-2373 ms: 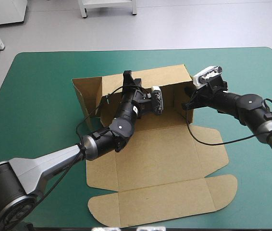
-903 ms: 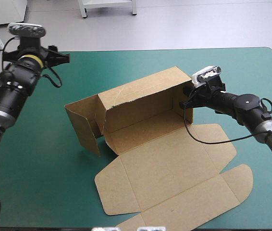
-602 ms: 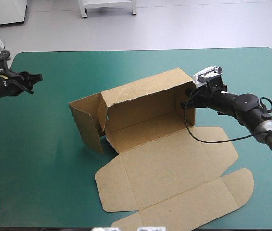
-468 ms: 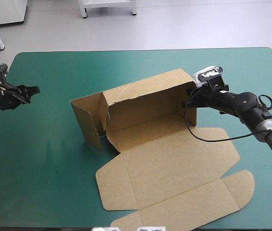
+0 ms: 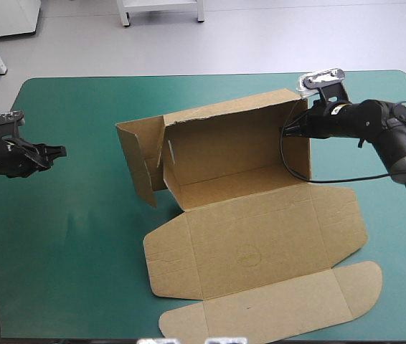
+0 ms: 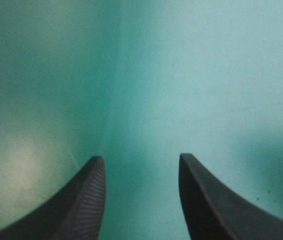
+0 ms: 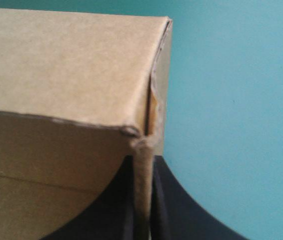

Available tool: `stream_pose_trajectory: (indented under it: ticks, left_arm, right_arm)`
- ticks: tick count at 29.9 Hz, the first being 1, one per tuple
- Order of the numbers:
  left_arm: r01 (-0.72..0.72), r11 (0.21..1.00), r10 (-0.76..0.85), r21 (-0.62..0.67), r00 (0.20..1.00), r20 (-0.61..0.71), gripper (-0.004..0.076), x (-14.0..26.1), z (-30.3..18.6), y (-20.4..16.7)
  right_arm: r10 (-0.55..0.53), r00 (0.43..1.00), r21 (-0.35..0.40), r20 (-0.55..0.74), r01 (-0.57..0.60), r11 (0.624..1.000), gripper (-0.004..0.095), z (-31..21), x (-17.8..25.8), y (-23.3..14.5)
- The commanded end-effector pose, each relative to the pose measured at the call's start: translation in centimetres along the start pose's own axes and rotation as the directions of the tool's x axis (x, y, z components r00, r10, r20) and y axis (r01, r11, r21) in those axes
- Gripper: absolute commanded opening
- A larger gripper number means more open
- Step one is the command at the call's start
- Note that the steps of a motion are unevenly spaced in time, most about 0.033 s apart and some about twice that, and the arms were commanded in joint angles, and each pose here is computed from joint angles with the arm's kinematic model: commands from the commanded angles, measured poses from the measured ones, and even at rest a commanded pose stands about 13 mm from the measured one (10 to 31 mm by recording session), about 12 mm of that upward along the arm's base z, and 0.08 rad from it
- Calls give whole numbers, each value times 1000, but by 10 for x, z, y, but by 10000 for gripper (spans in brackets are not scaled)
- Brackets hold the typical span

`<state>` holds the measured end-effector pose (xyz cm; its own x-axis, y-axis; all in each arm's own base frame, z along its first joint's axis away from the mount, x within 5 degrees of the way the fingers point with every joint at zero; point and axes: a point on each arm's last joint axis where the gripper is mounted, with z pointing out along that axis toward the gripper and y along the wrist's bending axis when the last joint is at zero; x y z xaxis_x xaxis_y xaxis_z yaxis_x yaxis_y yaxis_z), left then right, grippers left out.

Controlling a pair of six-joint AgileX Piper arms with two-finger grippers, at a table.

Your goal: Fold the box

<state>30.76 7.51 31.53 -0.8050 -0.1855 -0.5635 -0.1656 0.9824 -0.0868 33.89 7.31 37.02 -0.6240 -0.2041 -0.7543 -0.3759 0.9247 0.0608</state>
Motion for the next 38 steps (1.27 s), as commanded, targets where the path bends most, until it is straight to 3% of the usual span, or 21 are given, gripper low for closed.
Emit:
stream_pose_trajectory:
  ticks: [1, 6, 9, 14, 19, 21, 25, 28, 38]
  left_arm:
    - [-32, 999, 31, 5, 997, 65, 335, -6, -21, -3]
    - [-30, 999, 30, 14, 998, 46, 335, -5, -21, -4]
    - [-30, 999, 29, 20, 999, 38, 335, -4, -21, -5]
    - [-18, 998, 16, 67, 1000, 24, 335, -2, -21, -9]
    - [-1, 989, -3, 150, 1000, 28, 335, -3, -22, -17]
    - [-25, 982, 19, 185, 999, 35, 335, -3, -22, -20]
    - [-36, 963, 31, 266, 999, 24, 335, -2, -24, -27]
    - [-40, 959, 37, 280, 999, 16, 335, -1, -24, -31]
    - [-122, 947, 113, 296, 992, 49, 335, -1, -22, -59]
  right_arm:
    - [20, 1000, 37, -21, -19, 999, -17, -22, -22, -2]
    - [46, 980, 10, -194, -45, 999, -17, 6, -28, -8]
    - [63, 962, 32, -265, -57, 998, -17, 22, -32, -14]
    - [72, 949, 54, -306, -59, 997, -17, 46, -43, -23]
    - [62, 964, 62, -260, -48, 997, 2, 60, -57, -28]
    - [57, 967, 62, -247, -43, 997, 102, 66, -59, -29]
    - [60, 970, 66, -237, -46, 997, 491, 81, -57, -33]
    - [57, 977, 71, -207, -43, 997, 690, 84, -59, -34]
    - [9, 992, 114, -129, 6, 993, 648, 7, -83, -23]
